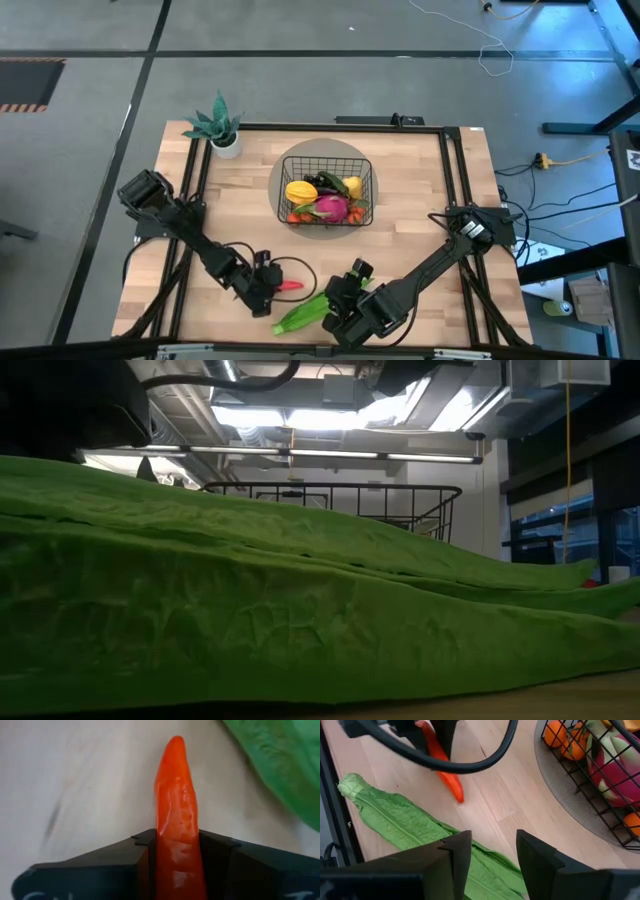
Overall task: Build produce basket
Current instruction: Put the carrot into the black wire basket
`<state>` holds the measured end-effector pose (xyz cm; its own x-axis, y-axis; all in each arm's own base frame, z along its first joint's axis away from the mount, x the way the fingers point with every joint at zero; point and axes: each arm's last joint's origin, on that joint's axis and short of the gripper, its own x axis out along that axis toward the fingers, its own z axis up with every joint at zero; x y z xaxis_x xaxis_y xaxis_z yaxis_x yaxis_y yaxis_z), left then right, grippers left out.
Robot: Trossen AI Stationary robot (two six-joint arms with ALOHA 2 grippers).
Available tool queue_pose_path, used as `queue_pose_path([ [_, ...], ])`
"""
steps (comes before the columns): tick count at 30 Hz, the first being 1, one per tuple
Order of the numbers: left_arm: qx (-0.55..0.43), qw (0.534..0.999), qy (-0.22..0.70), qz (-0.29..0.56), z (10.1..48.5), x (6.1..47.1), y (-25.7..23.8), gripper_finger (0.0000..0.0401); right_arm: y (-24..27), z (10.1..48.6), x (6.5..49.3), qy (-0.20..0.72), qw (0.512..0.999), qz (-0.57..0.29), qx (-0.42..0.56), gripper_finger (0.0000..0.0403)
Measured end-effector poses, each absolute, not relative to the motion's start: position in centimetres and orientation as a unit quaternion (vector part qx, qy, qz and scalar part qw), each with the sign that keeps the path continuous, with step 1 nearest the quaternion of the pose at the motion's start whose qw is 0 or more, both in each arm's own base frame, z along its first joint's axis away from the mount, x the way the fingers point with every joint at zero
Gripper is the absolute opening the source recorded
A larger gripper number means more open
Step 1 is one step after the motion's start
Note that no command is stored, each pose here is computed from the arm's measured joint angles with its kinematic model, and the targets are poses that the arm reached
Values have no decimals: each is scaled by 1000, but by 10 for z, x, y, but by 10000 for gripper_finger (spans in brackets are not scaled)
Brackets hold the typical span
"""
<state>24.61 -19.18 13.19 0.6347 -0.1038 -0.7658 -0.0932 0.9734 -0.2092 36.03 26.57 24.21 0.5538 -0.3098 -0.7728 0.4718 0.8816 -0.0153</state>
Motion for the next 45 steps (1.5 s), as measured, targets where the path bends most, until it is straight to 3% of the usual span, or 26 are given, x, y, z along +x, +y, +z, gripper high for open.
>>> queue_pose_path([
  [9,-77,894,442,0,168,254,-201,81,266,242,360,416,876,-223,97,145],
  [16,52,893,445,53,221,267,-199,81,267,242,360,417,876,-222,97,145],
  [24,159,881,426,130,294,295,-163,81,275,242,353,418,879,-211,92,145],
  [30,212,862,422,183,345,318,-107,81,290,242,341,420,883,-193,85,145],
  [36,157,874,429,166,381,339,-21,81,305,242,328,422,887,-174,76,145],
  [42,31,904,424,44,381,342,58,81,313,242,320,422,889,-163,70,145],
  [45,8,903,427,40,374,342,79,80,314,242,319,419,890,-164,70,145],
])
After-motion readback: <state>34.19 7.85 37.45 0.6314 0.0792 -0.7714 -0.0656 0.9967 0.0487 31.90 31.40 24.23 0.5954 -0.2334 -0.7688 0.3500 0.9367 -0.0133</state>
